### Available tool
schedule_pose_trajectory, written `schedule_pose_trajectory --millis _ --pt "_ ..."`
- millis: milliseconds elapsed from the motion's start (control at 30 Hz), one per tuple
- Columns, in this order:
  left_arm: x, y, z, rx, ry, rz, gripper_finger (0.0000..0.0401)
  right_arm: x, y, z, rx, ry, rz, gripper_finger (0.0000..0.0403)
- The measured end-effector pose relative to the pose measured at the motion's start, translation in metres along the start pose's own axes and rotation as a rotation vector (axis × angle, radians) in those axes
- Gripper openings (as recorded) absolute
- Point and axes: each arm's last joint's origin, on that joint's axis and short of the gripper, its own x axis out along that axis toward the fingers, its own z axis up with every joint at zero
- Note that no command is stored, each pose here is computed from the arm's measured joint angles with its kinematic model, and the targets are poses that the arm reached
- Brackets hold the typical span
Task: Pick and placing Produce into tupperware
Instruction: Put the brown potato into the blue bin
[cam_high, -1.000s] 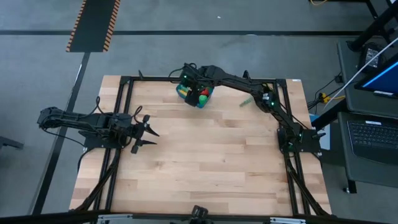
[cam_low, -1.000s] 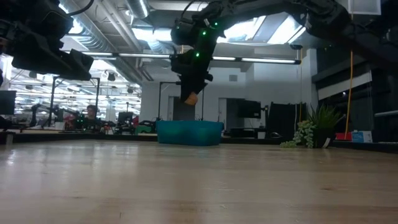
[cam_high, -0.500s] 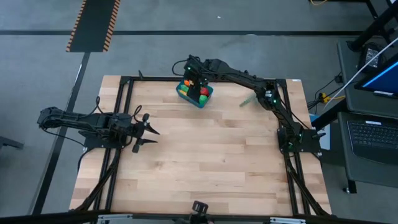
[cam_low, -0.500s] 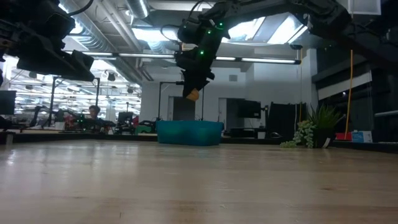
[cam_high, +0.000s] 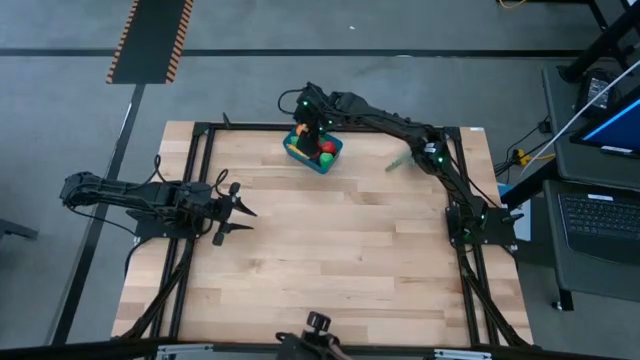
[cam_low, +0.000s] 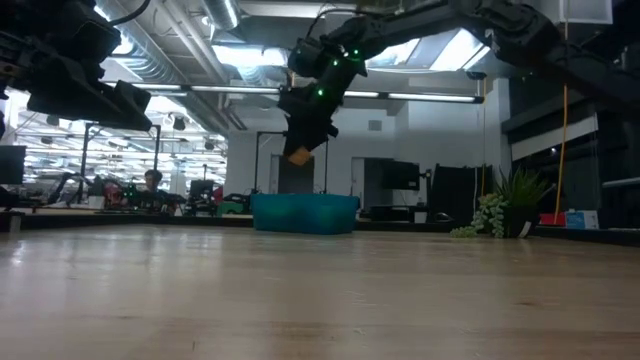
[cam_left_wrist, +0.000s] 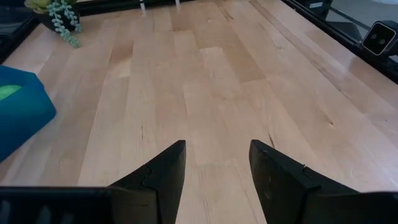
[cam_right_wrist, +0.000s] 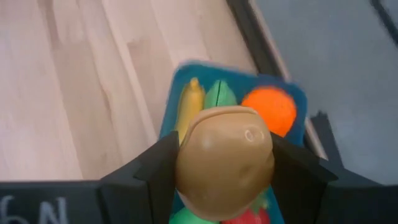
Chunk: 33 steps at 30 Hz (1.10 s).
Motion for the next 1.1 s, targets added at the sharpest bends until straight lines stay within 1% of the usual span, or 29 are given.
schedule_pose_trajectory --millis 167,233,533,600,700,967,1033,1100 --pt "0.000 0.000 0.000 0.000 0.001 0.000 0.0170 0.021 -0.006 -0.006 0.014 0.026 0.012 0.0209" --pt "0.000 0.000 0.000 0.000 0.003 0.000 0.0170 0.026 -0.008 -0.006 0.017 0.013 0.028 0.0209" --pt "0.000 0.000 -0.001 -0.001 0.007 0.002 0.0170 0.050 -0.014 -0.014 0.052 0.033 0.045 0.0209" --pt "0.000 0.000 -0.001 -0.001 0.008 0.003 0.0170 0.053 -0.014 -0.016 0.053 0.048 0.047 0.0209" --pt "0.000 0.000 -0.001 0.001 0.008 0.004 0.0170 0.053 -0.013 -0.014 0.055 0.026 0.053 0.0209" --pt "0.000 0.000 -0.001 0.001 0.008 0.004 0.0170 0.054 -0.015 -0.015 0.089 0.033 0.070 0.0209" --pt "0.000 0.000 -0.001 0.001 0.009 0.004 0.0170 0.054 -0.015 -0.015 0.096 0.033 0.070 0.0221" --pt "0.000 0.000 -0.001 0.001 0.008 0.004 0.0170 0.054 -0.015 -0.015 0.111 0.033 0.070 0.0246"
